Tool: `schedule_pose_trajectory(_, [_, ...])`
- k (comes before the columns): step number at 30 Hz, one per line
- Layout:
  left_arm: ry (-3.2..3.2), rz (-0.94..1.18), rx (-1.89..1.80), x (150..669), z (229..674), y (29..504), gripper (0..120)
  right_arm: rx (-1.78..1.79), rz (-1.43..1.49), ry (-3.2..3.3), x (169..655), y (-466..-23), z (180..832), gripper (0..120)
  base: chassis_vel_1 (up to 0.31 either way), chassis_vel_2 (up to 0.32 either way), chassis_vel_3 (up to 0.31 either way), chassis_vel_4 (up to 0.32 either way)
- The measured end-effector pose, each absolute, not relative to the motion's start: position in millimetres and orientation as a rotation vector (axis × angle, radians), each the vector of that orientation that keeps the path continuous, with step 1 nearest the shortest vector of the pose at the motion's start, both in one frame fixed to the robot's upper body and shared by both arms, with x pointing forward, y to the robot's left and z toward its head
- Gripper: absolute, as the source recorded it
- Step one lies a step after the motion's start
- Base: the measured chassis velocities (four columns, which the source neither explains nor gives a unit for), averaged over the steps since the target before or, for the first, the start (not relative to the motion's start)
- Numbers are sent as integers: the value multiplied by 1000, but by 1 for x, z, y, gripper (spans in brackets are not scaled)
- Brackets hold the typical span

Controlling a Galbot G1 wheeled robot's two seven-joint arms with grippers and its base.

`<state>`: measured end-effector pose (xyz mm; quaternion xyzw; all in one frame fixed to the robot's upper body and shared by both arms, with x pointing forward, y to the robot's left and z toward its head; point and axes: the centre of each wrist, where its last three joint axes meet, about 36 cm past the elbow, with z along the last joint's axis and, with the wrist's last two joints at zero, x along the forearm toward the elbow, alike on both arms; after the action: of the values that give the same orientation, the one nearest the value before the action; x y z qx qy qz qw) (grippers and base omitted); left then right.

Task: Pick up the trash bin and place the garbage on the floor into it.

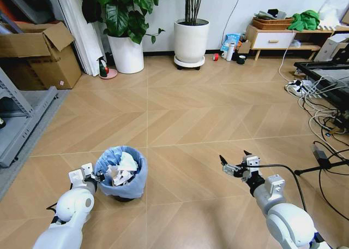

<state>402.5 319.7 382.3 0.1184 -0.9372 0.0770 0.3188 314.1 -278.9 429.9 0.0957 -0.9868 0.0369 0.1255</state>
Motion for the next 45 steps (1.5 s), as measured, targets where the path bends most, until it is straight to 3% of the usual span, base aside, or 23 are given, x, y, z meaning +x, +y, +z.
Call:
schedule_pose_trajectory(23, [-2670,217,347,399,413,301,105,258,88,-2898,316,-283,438,100,0,0,0,0])
schedule_pose_trajectory(34, [-2960,5,228,355,424,285,115,188,105,-2928,309,-294,456,100,0,0,0,0])
schedule_pose_trajectory(39, [-3006,-155,201,327,434,283,113,168,104,-2939,307,-295,458,100,0,0,0,0])
schedule_pose_trajectory(45, [-3039,-143,252,298,450,270,105,128,58,-2971,294,-290,468,100,0,0,0,0])
